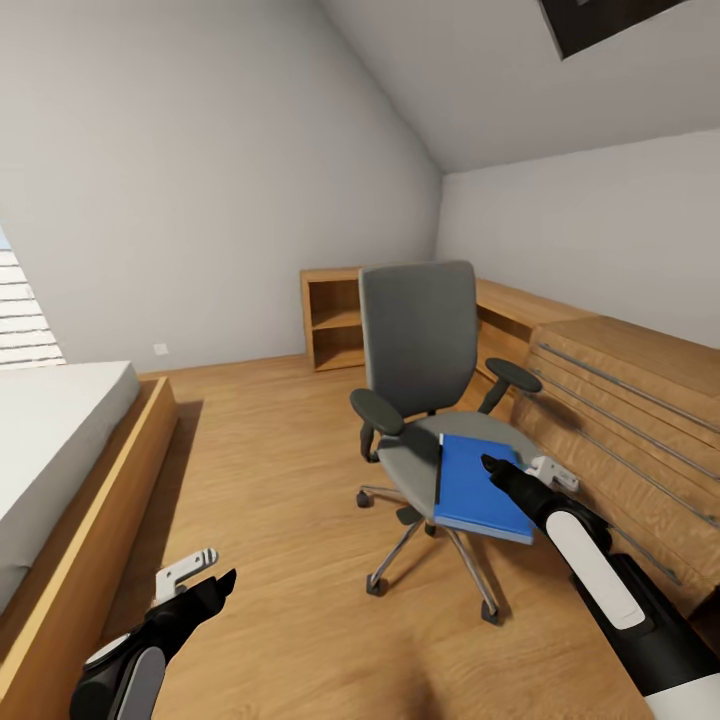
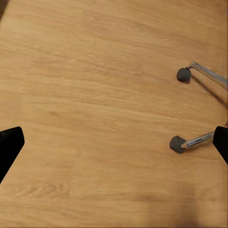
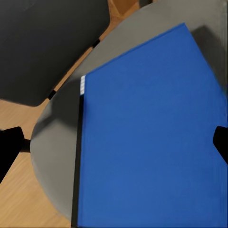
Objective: In the bedroom, organize the workspace by keeping the computer under the desk, ensuring the monitor is on the desk, placing the keyboard on the desk next to the monitor, placing the mouse on the desk next to the keyboard, moving the folder from the swivel chair onto the desk next to the mouse, stacking the notebook on top of the folder with the pen on top of the notebook, and positioning the swivel chair next to the desk.
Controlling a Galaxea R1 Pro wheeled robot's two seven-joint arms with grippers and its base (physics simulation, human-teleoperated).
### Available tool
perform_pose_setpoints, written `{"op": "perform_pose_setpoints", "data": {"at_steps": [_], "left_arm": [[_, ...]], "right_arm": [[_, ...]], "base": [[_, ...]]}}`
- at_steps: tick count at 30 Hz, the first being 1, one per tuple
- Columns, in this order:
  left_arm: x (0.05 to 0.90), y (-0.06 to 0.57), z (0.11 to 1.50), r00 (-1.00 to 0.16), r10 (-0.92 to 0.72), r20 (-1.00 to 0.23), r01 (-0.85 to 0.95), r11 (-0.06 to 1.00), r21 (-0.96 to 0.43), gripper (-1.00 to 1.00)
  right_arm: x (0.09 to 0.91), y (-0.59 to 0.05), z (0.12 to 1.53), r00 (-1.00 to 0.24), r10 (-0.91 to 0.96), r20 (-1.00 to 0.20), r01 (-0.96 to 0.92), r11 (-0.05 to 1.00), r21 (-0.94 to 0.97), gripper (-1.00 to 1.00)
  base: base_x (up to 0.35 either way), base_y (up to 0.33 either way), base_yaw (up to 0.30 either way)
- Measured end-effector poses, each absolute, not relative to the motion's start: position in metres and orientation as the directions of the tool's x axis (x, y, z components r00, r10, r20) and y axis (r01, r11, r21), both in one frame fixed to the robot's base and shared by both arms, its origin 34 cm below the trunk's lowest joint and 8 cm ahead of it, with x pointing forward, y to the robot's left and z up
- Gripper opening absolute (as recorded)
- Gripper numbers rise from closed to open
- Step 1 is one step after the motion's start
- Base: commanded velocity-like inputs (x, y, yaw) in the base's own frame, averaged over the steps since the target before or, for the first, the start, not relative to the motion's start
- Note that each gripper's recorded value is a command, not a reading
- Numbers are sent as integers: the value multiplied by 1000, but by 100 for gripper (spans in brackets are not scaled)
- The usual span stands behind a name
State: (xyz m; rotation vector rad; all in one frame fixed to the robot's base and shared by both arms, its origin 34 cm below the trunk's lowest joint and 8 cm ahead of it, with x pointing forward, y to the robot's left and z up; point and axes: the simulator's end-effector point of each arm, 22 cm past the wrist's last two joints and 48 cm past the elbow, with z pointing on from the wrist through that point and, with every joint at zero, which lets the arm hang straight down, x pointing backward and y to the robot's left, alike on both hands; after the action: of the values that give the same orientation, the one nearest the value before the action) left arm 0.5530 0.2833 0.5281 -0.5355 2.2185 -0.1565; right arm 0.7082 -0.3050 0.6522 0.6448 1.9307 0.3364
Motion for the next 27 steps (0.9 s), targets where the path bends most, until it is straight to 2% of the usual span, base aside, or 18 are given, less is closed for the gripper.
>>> {"op": "perform_pose_setpoints", "data": {"at_steps": [14, 17, 27], "left_arm": [[552, 283, 525, -563, -431, -706, -327, 900, -289, 100], [551, 284, 519, -562, -431, -706, -328, 900, -288, 100], [547, 283, 503, -562, -431, -706, -327, 900, -289, 100]], "right_arm": [[707, -337, 636, -306, 618, -725, 357, 780, 514, 100], [706, -337, 621, -312, 654, -689, 361, 752, 551, 100], [709, -306, 587, -367, 717, -592, 218, 686, 695, 100]], "base": [[0, 0, -295], [0, 0, -290], [0, 0, -59]]}}
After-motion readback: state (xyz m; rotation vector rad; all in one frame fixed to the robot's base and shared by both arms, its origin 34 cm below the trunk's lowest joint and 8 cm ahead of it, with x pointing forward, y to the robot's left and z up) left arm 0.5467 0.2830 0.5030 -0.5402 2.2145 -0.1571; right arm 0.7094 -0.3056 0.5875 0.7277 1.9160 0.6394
